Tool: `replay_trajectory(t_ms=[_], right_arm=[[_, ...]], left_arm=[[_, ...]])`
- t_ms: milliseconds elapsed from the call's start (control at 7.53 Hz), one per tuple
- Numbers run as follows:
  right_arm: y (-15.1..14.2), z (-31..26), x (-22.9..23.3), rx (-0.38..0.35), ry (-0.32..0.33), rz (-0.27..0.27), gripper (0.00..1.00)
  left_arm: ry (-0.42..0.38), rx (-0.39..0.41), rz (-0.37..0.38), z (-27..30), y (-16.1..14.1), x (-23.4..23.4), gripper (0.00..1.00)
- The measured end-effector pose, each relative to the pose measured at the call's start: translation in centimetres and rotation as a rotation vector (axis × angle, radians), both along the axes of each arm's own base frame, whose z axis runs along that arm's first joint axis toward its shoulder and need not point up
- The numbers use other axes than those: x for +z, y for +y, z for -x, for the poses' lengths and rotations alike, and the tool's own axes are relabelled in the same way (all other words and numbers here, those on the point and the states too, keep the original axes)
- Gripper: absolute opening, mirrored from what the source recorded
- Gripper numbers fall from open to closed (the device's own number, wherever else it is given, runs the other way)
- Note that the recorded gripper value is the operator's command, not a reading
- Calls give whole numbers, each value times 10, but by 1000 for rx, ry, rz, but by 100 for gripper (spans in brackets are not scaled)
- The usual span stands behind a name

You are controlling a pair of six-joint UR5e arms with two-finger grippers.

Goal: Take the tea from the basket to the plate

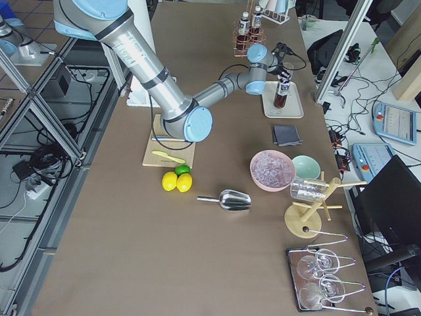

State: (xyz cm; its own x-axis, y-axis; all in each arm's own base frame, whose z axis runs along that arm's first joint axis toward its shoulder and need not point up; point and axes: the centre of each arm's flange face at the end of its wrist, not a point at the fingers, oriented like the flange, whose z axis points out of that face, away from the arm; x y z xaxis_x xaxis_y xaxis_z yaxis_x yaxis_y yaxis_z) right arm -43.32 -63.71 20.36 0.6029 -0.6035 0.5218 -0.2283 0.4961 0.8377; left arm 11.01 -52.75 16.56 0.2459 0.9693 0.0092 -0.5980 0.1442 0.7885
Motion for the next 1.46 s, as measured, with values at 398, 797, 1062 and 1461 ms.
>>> replay_trajectory(t_ms=[398,797,1062,1461], right_arm=[[1,1,5,0,6,3,61],[-2,-4,8,9,9,-4,98],[-3,-7,8,15,4,-7,99],[-8,-23,0,28,-12,-13,99]], left_arm=[[-74,13,3,67,-44,57,0],[-119,73,15,106,-88,114,0],[-117,105,27,121,-111,148,0],[-116,107,32,147,-147,210,0]])
